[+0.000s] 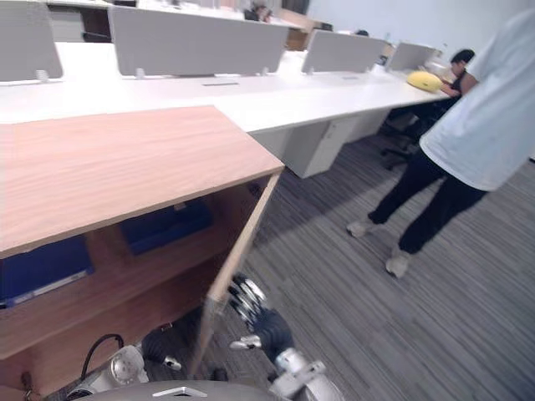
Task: Walk over to the cabinet, pick up the folder, carry it to the office cabinet, place the folder inside the office cabinet, then close the office cabinet door
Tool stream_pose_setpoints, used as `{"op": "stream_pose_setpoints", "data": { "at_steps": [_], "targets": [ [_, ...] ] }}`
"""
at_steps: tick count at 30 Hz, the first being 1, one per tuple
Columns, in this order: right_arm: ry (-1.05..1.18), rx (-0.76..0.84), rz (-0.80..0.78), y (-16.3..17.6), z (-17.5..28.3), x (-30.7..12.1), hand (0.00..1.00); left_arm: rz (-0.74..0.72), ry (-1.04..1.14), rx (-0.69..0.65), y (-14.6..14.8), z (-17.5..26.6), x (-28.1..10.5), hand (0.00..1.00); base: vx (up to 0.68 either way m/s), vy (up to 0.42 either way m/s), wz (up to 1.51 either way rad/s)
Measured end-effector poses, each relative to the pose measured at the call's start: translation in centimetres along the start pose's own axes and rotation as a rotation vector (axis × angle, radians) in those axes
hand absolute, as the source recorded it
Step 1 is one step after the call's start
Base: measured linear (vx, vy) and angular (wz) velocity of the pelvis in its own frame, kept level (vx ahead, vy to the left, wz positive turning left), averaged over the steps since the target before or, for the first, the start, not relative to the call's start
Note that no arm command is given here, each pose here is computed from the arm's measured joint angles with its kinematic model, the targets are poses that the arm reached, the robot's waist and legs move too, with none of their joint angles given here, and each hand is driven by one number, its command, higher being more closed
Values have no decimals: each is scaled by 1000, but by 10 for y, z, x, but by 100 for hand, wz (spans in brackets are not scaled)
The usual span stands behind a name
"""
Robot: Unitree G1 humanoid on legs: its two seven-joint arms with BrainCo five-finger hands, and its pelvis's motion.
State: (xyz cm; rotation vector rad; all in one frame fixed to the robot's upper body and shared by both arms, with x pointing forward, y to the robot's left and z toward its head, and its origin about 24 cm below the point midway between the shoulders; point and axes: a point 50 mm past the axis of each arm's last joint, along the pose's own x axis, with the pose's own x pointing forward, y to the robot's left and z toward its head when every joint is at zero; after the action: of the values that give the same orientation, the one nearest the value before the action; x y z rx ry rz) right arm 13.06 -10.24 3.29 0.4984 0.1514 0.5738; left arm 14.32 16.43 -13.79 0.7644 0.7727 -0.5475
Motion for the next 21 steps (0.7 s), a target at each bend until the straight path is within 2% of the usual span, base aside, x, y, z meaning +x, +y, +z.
{"op": "stream_pose_setpoints", "data": {
  "at_steps": [3, 6, 13, 21],
  "targets": [
    [-86, -19, 90, 10, 13, 24, 0, -1, 2, 5, 0, -1, 0, 0, -1, -5, 36],
    [-73, -38, 101, 4, 7, 40, 0, -2, 5, 3, -1, -2, -1, 0, 14, 9, 35],
    [-98, -194, -105, -52, 19, 83, 0, 62, 0, -68, 10, 0, 0, 0, 25, 33, 43],
    [-213, -357, -247, -82, 54, 92, 0, 170, 66, -163, 27, -21, -7, 0, 63, 53, 41]
  ]
}}
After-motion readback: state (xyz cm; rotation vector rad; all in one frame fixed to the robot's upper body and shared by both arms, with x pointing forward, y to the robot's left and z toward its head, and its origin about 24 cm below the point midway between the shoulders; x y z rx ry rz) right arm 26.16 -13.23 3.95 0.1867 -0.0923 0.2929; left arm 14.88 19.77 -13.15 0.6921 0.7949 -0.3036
